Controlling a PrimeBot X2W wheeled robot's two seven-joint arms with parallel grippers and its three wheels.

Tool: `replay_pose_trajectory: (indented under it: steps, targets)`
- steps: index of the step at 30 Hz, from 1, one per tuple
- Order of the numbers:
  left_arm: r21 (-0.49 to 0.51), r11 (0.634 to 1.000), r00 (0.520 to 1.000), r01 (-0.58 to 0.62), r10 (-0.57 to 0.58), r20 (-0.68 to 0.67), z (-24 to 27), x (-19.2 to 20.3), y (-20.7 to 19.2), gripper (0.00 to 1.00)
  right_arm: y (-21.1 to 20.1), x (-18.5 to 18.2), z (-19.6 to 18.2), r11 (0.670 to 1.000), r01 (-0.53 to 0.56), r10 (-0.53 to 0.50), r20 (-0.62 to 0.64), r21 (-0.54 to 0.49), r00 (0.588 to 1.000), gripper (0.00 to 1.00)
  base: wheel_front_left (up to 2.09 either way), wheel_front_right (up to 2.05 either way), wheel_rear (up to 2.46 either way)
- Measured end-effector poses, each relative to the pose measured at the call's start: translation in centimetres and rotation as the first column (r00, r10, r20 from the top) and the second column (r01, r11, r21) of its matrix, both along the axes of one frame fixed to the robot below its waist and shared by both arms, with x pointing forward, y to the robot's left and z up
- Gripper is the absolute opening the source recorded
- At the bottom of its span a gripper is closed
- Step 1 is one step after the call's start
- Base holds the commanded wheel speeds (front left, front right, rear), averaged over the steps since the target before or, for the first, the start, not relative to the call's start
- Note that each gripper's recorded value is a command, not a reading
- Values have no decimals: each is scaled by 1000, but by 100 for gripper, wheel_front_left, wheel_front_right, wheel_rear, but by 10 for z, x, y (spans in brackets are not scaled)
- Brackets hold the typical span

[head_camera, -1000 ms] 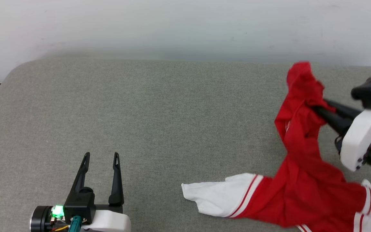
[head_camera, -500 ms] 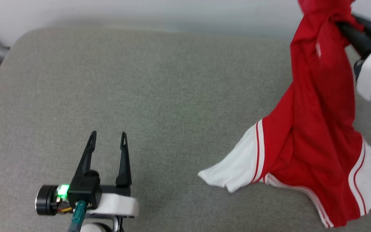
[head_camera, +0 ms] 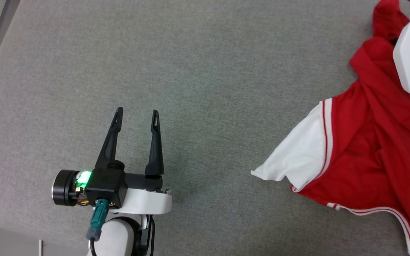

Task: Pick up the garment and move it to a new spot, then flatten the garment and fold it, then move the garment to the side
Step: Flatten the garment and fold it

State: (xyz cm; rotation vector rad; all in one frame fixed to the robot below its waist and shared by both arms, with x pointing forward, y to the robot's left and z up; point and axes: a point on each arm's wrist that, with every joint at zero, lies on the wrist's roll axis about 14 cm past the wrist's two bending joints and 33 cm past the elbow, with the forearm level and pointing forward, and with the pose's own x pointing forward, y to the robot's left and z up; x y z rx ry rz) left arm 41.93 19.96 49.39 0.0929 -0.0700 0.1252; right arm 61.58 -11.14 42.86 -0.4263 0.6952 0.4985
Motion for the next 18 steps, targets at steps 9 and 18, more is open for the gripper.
replay_pose_trajectory:
  steps: [9,18]
  targets:
    - [3,1000,1000,-22,22,-21,-7,2,6,100,-6,-10,-47,999,28,-35,-171,-42,985,0,0,0,0]
    - [-1,1000,1000,-6,6,15,8,-8,4,100,-7,-1,23,990,-1,-20,140,144,990,100,0,0,0]
